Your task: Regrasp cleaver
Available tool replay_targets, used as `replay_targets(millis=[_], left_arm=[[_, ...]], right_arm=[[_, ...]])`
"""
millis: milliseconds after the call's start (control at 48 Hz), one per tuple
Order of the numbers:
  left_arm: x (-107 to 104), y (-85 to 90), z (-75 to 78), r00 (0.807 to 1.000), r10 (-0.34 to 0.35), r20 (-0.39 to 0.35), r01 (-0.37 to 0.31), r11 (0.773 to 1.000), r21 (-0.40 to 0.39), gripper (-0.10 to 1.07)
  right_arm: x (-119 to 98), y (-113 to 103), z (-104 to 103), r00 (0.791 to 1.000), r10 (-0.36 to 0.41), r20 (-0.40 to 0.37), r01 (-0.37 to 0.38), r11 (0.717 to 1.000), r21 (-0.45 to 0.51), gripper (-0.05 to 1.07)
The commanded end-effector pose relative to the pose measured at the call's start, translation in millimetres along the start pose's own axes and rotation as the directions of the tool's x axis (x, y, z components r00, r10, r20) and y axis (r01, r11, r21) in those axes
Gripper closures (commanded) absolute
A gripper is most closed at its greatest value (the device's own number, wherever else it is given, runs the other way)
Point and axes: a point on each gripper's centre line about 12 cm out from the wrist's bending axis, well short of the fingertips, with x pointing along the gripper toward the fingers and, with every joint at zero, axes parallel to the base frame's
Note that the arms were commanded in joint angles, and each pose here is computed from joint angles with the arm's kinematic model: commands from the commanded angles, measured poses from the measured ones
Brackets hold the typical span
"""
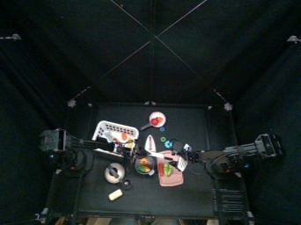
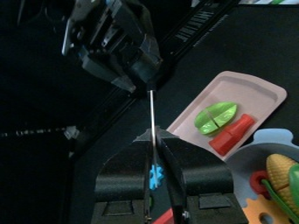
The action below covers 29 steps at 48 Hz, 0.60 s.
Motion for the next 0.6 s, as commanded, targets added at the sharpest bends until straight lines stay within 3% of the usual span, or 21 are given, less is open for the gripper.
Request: replay_targets(millis=[0, 104, 312, 417, 583], left_arm=[[2, 15.6, 9.8, 0.998, 0.061, 0.017, -0.060, 0.996, -0.067, 0.45], [5, 20.1, 14.1, 0.994, 0.105, 0.013, -0.100, 0.976, -0.194, 0.45], [13, 19.7, 24.8, 0.990, 0.142, 0.019, -0.123, 0.911, -0.394, 0.45], [20, 13.9, 28.4, 0.990, 0.135, 0.029, -0.108, 0.887, -0.449, 0.45], [31, 8.7, 30.8, 0.992, 0.119, 0.042, -0.085, 0.879, -0.469, 0.45]], right_arm=[[-11, 0, 12, 0.999, -0.003, 0.049, 0.004, 1.000, -0.020, 0.10], [-14, -3, 11, 0.998, -0.016, 0.057, 0.018, 0.999, -0.036, 0.10], [-21, -11, 11, 0.995, -0.063, 0.079, 0.069, 0.994, -0.081, 0.10], [-26, -19, 11, 0.988, -0.125, 0.088, 0.136, 0.982, -0.132, 0.10], [-23, -23, -3, 0.984, -0.165, 0.064, 0.174, 0.967, -0.186, 0.10]])
